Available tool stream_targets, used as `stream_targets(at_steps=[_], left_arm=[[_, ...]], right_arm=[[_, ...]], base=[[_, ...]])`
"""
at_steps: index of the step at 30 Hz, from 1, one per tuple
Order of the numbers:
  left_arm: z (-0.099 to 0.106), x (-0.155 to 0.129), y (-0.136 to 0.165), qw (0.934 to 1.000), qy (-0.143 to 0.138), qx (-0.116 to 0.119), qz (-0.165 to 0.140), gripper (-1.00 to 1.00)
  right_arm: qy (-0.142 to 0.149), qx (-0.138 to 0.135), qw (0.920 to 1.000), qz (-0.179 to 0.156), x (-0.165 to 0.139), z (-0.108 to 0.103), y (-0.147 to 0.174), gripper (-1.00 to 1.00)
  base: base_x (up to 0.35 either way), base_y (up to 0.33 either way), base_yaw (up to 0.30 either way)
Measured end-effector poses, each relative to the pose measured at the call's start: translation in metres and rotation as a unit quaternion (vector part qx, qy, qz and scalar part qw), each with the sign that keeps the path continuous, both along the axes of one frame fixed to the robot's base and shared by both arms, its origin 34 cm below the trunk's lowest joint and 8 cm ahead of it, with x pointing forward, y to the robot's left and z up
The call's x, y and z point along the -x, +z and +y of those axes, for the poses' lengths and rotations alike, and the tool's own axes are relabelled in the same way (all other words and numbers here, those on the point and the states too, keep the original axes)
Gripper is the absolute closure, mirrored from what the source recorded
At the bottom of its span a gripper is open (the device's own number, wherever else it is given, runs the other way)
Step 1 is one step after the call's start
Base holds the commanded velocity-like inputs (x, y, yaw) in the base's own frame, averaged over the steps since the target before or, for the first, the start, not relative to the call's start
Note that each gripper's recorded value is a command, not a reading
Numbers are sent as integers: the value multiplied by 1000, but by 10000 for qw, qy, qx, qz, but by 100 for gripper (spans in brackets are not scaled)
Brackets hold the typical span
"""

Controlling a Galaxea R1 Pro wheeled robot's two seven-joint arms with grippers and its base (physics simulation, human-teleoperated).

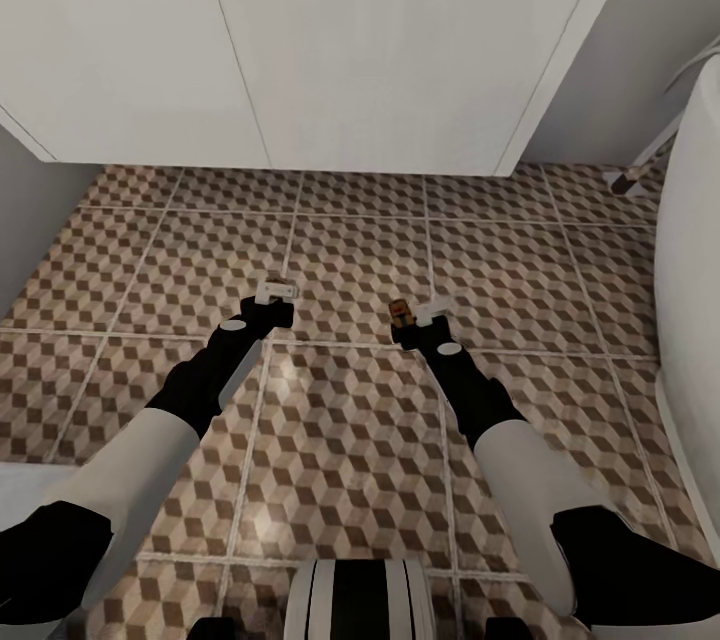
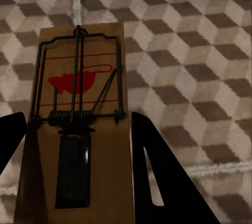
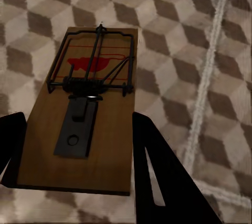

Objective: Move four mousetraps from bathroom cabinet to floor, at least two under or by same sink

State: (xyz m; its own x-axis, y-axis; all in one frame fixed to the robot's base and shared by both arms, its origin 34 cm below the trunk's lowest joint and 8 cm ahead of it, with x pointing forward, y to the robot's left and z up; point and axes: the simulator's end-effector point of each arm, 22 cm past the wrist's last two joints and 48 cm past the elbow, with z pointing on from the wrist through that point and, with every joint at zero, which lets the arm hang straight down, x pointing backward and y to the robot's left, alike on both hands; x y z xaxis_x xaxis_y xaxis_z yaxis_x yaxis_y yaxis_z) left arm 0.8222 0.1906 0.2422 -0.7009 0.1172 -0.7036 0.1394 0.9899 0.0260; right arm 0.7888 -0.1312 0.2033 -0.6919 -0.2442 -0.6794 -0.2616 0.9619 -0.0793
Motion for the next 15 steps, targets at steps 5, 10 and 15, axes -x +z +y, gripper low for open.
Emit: stream_targets(at_steps=[5,10,15], left_arm=[[0,5,-16,9999,1,4,104,100],[0,12,-32,9998,2,4,213,100],[0,17,-47,9995,3,7,309,100]], right_arm=[[-3,-1,9999,123,5,3,-14,100],[0,3,9999,159,3,3,-23,100],[3,15,9998,180,-1,2,-31,100]], base=[[0,0,0],[0,0,0],[0,0,0]])
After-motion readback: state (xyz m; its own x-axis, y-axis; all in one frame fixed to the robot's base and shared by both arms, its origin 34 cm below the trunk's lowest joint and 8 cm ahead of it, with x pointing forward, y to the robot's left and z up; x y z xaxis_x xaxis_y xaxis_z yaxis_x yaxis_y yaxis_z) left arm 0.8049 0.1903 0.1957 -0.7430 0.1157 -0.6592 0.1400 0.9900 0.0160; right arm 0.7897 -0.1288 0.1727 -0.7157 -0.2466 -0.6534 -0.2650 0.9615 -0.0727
